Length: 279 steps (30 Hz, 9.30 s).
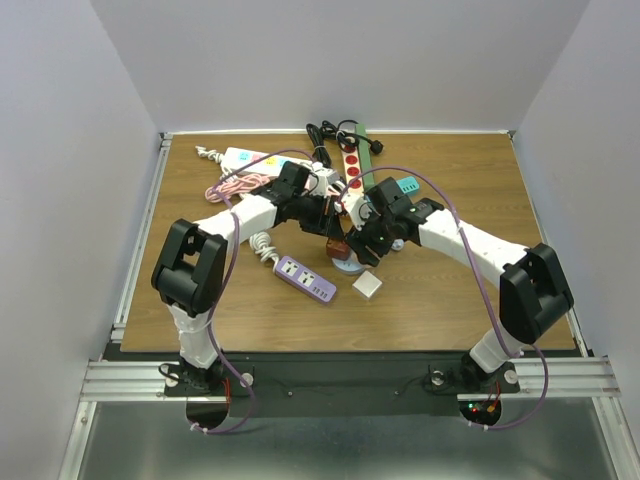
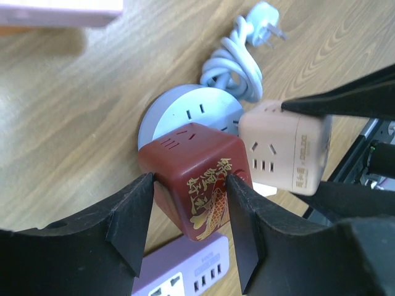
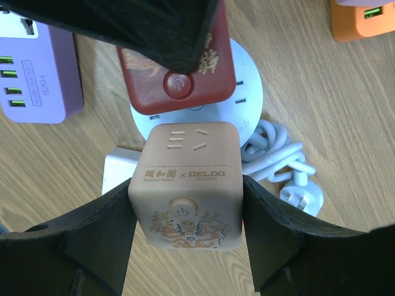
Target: Insert the plug
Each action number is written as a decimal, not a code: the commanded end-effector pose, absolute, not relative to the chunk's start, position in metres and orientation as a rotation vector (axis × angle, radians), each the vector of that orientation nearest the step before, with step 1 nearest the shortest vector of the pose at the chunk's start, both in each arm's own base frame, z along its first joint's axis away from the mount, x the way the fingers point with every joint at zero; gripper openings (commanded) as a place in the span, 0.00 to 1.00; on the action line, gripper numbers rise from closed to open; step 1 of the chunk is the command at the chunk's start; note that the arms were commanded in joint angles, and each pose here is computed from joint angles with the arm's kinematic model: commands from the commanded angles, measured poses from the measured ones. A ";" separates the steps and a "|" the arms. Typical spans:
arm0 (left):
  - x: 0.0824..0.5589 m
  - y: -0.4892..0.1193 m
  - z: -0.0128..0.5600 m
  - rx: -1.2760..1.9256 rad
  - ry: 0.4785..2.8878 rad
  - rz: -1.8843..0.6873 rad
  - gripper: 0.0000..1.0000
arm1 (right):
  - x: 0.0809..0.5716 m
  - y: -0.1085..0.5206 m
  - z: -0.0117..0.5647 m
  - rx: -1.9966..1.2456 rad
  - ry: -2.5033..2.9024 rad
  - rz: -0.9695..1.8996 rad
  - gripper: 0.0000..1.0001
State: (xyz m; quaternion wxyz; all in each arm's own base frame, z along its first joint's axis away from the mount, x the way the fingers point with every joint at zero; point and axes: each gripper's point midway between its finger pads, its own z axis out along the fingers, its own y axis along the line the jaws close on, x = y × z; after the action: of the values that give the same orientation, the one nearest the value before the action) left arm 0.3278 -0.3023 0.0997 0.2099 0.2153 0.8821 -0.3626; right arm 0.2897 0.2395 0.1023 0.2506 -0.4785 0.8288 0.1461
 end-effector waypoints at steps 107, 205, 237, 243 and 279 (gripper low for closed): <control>0.338 -0.312 0.098 0.672 2.387 -0.987 0.56 | 0.279 0.185 0.003 -0.995 2.750 -0.007 0.01; 0.219 -0.384 0.043 0.908 2.359 -0.692 0.00 | 0.332 0.120 0.191 -0.099 2.218 0.089 1.00; 0.251 -0.309 0.181 0.521 2.511 -1.321 0.00 | 0.274 0.284 0.185 -0.989 1.901 0.730 0.93; 0.256 -0.308 0.185 0.497 2.498 -1.297 0.00 | 0.271 0.295 0.188 -0.943 1.880 0.785 0.93; 0.251 -0.310 0.187 0.470 2.475 -1.352 0.00 | 0.286 0.303 0.175 -0.863 1.918 0.743 0.28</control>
State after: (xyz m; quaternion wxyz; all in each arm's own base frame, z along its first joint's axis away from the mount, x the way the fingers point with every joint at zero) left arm 0.2610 -0.3060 0.1634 0.1229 0.1295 0.8806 -0.4389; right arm 0.2735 0.2981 0.1494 0.3927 -0.3613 0.7927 0.2948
